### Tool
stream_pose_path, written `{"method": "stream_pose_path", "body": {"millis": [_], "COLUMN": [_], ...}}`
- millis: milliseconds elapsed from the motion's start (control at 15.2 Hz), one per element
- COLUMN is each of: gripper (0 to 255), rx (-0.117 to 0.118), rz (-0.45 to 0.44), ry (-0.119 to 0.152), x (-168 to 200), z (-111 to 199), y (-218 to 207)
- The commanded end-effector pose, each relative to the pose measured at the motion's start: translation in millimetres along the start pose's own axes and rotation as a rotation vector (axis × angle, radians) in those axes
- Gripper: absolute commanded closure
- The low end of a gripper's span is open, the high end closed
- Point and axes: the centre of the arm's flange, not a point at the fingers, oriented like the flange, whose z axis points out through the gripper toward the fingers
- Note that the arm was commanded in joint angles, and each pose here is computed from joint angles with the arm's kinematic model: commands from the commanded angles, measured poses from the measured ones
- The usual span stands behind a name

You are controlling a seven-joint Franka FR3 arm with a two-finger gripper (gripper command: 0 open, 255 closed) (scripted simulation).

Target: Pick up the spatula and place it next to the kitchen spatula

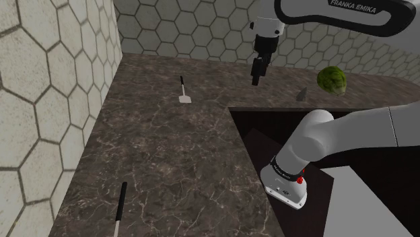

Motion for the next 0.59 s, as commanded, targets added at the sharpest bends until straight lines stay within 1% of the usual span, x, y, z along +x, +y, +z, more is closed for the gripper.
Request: {"method": "stream_pose_path", "body": {"millis": [0, 528], "gripper": [0, 0], "rx": [0.0, 0.023], "rz": [0.0, 0.197], "ry": [0.0, 0.046], "x": [0.0, 89.0], "z": [0.0, 38.0], "y": [0.0, -16.8]}}
